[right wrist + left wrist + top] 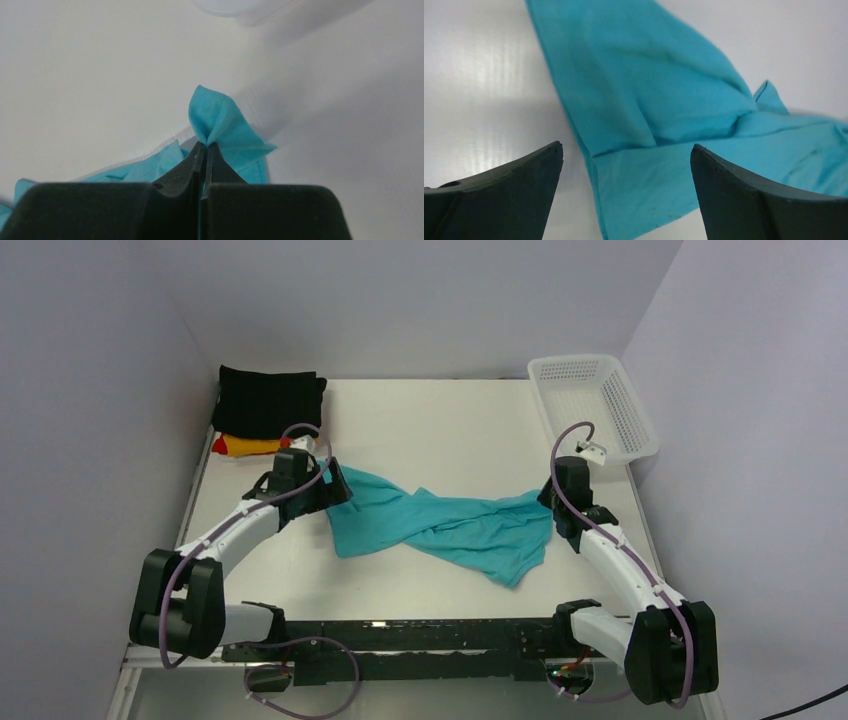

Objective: Fold and stack the t-shirts
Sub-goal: Flatten out the tshirt

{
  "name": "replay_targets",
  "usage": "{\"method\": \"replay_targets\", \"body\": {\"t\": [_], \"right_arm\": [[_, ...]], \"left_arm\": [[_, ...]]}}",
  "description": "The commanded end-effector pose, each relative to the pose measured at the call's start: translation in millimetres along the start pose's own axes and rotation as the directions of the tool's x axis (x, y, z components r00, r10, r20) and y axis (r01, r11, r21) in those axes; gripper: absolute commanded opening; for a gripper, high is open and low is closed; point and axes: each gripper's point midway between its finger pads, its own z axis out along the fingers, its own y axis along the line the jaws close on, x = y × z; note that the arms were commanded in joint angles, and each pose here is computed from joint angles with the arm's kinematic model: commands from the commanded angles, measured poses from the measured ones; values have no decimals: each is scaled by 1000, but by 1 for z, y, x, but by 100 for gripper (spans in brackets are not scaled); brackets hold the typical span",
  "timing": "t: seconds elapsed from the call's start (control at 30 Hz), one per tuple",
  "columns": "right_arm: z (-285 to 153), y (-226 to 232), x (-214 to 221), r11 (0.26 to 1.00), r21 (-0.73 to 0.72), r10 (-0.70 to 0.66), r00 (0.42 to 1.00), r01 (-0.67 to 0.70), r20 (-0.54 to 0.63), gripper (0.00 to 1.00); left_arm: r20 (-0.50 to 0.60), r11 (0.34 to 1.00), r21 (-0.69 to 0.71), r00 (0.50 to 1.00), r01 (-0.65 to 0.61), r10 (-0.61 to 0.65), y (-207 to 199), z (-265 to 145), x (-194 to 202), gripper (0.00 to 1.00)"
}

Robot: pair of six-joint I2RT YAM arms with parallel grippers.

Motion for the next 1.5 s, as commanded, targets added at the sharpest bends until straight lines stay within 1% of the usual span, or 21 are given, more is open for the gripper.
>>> {"method": "replay_targets", "body": {"t": [0.0,0.2,0.3,0.5,0.7,0.77,0.8,0.87,0.93,0.97,1.07,1.2,1.23,1.37,1.47], "right_arm": [[2,8,-9,999,-33,12,1000,-11,22,0],[4,8,-5,1000,-28,0,1000,0,4,0],[4,5,-5,1000,-16,-4,1000,4,2,0],[3,4,-6,1000,-12,-5,1000,5,7,0],[2,4,-8,1000,-13,-2,1000,3,12,0],[2,4,-8,1000,-13,-2,1000,2,11,0],[2,4,-8,1000,-12,-2,1000,2,12,0],[1,3,-8,1000,-10,-2,1000,2,12,0],[1,3,-8,1000,-11,-1,1000,1,12,0],[2,3,-8,1000,-11,-1,1000,1,11,0],[2,3,-6,1000,-10,-1,1000,1,10,0],[4,3,-5,1000,-8,-5,1000,5,1,0],[4,2,-4,1000,-6,-4,1000,4,-1,0],[5,4,-3,1000,-14,-3,1000,3,-6,0],[5,4,-3,1000,-13,-6,1000,6,-10,0]], "left_arm": [[-19,968,248,998,-46,53,-38,4,11,99],[-133,958,286,989,-22,63,-42,23,36,99],[-147,961,276,986,-33,76,-43,26,43,99],[-224,984,161,968,-74,110,-29,23,72,98],[-243,988,19,958,-153,153,-16,6,90,97],[-262,987,-2,953,-161,155,-13,0,95,96],[-253,985,-32,955,-169,156,-8,-1,93,95],[-250,983,-25,954,-180,168,-9,-6,95,93],[-243,984,6,955,-176,172,-14,-11,97,91],[-231,983,41,956,-178,182,-20,-14,97,90],[-187,980,82,963,-181,193,-28,-18,92,88],[-168,975,95,962,-200,213,-35,-24,86,86],[-154,974,71,963,-214,223,-32,-24,83,86],[-145,969,45,958,-243,247,-29,-23,81,87],[-154,967,56,955,-248,254,-32,-21,82,83]]}}
